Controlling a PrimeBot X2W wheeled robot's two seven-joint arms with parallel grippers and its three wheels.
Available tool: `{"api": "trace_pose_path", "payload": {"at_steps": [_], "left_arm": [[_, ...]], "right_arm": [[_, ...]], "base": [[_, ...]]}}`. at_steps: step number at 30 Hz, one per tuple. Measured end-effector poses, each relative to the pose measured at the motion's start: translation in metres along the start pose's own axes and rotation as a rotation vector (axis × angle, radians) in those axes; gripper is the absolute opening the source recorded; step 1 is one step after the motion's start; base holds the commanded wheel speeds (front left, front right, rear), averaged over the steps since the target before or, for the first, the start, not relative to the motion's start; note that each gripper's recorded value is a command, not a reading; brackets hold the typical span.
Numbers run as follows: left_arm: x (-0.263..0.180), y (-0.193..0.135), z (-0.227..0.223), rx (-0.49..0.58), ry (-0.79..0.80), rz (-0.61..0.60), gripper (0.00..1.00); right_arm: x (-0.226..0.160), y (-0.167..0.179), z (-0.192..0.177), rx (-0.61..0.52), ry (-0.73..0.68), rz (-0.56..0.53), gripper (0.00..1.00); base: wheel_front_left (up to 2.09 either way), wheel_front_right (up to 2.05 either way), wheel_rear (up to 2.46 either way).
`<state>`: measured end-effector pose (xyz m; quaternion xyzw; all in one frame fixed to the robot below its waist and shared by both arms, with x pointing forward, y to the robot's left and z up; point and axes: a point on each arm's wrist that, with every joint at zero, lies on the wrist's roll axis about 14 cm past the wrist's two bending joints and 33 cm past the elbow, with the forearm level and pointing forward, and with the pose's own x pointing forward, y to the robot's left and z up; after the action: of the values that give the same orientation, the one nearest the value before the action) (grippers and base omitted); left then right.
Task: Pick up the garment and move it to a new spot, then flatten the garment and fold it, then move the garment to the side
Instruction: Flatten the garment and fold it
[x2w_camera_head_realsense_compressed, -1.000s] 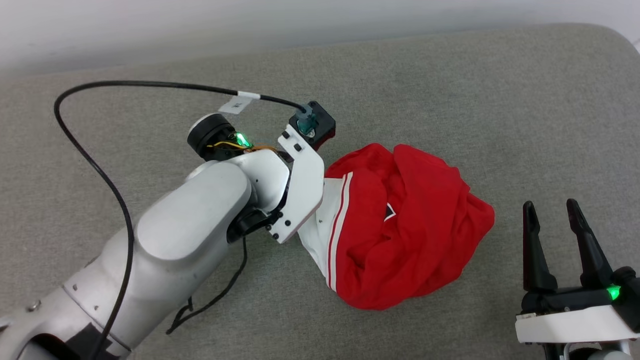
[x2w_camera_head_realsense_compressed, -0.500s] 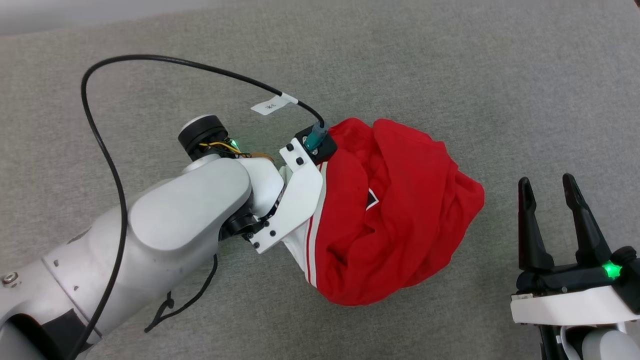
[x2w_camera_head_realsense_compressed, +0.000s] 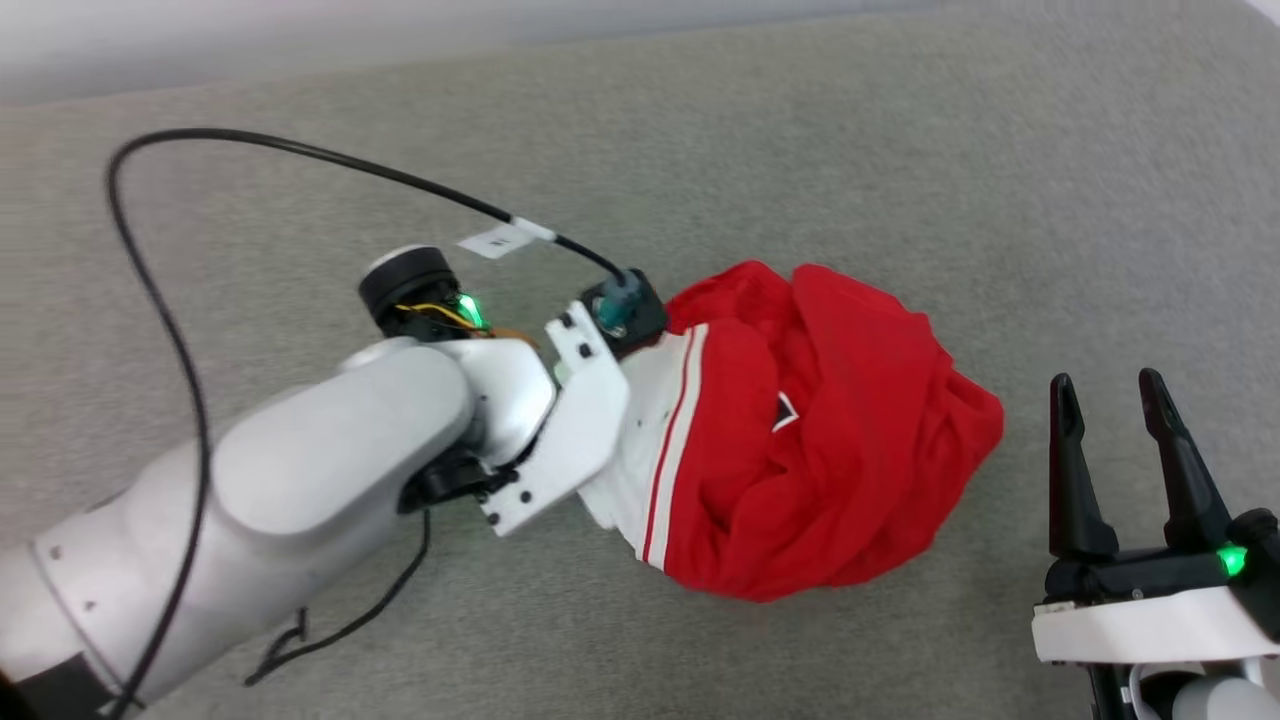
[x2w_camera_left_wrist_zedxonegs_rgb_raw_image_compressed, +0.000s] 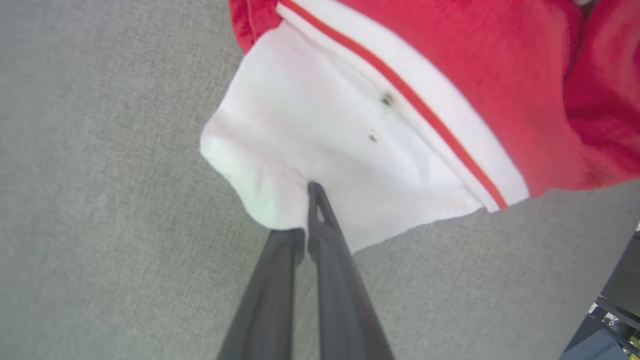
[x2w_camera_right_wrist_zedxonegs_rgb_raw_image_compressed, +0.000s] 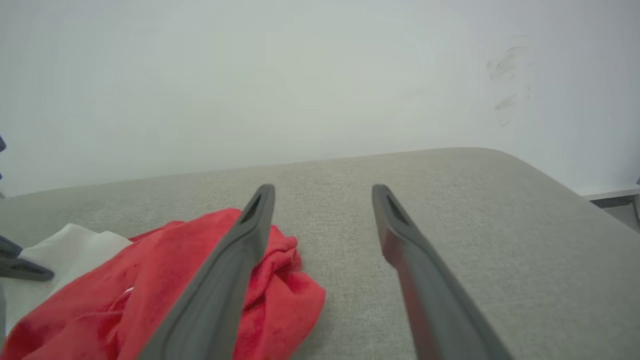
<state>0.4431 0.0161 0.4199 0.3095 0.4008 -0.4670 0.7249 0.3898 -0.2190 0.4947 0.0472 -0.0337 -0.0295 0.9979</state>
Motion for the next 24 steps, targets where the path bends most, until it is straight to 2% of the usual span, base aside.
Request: {"api": "trace_pose_path", "payload": {"at_steps": [5, 10, 17, 21, 22, 23, 24], "left_arm": [[-0.039, 0.028, -0.027, -0.095, -0.042, 0.103, 0.0], [-0.064, 0.041, -0.092, -0.258, 0.018, 0.197, 0.0], [-0.064, 0.024, -0.176, -0.487, 0.135, 0.214, 0.0], [-0.058, 0.017, -0.189, -0.551, 0.14, 0.213, 0.0], [-0.058, 0.017, -0.189, -0.557, 0.125, 0.223, 0.4], [-0.058, 0.019, -0.187, -0.558, 0.1, 0.235, 1.0], [-0.059, 0.02, -0.183, -0.555, 0.072, 0.25, 1.0]], "right_arm": [[0.003, 0.017, 0.006, 0.011, -0.024, 0.052, 1.0], [0.004, 0.033, 0.01, 0.02, -0.035, 0.098, 1.0], [0.005, 0.04, 0.009, 0.02, -0.035, 0.119, 1.0], [0.004, 0.039, 0.008, 0.013, -0.029, 0.118, 1.0], [0.003, 0.038, 0.008, 0.01, -0.029, 0.117, 1.0], [0.002, 0.037, 0.008, 0.008, -0.028, 0.113, 1.0], [0.002, 0.036, 0.009, 0.004, -0.032, 0.112, 1.0]], "base": [[0.0, 0.0, 0.0], [0.0, 0.0, 0.0], [0.0, 0.0, 0.0], [0.0, 0.0, 0.0], [0.0, 0.0, 0.0], [0.0, 0.0, 0.0], [0.0, 0.0, 0.0]]}}
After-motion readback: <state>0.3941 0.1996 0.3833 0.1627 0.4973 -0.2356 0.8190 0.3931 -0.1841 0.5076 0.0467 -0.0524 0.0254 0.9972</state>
